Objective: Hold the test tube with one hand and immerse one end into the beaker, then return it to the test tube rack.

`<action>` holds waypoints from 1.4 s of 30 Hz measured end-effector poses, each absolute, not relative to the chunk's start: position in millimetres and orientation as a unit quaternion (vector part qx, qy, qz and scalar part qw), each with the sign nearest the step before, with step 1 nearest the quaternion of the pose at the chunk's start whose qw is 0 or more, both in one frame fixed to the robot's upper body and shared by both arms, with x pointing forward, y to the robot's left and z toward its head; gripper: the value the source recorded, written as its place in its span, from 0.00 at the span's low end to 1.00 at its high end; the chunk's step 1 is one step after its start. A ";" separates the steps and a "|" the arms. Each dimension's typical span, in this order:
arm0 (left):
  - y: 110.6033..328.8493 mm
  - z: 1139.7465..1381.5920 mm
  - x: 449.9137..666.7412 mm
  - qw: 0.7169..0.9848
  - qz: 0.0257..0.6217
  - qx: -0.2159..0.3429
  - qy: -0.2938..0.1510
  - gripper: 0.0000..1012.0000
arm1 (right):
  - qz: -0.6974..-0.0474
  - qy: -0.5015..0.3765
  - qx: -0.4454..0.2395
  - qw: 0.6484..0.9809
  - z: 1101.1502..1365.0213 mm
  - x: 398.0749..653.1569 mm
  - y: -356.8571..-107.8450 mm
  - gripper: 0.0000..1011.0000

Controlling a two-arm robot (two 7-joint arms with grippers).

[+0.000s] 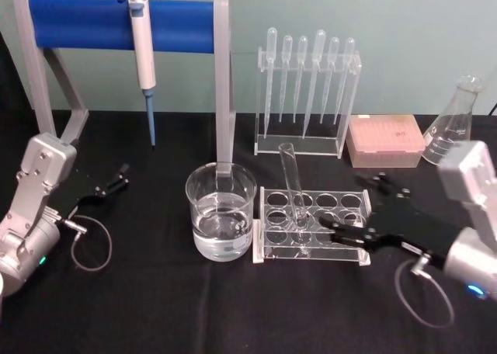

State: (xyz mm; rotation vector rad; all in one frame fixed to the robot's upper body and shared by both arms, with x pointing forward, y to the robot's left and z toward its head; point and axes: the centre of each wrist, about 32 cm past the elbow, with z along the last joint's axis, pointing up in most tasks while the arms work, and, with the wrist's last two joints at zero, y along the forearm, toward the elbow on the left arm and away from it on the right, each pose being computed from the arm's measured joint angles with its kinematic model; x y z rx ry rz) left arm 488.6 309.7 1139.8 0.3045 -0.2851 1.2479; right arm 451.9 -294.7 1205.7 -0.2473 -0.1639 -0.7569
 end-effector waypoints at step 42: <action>309.7 1139.8 488.6 0.791 0.580 0.141 -0.132 0.99 | -0.314 -0.018 -0.140 0.939 1226.3 526.0 -242.2 0.68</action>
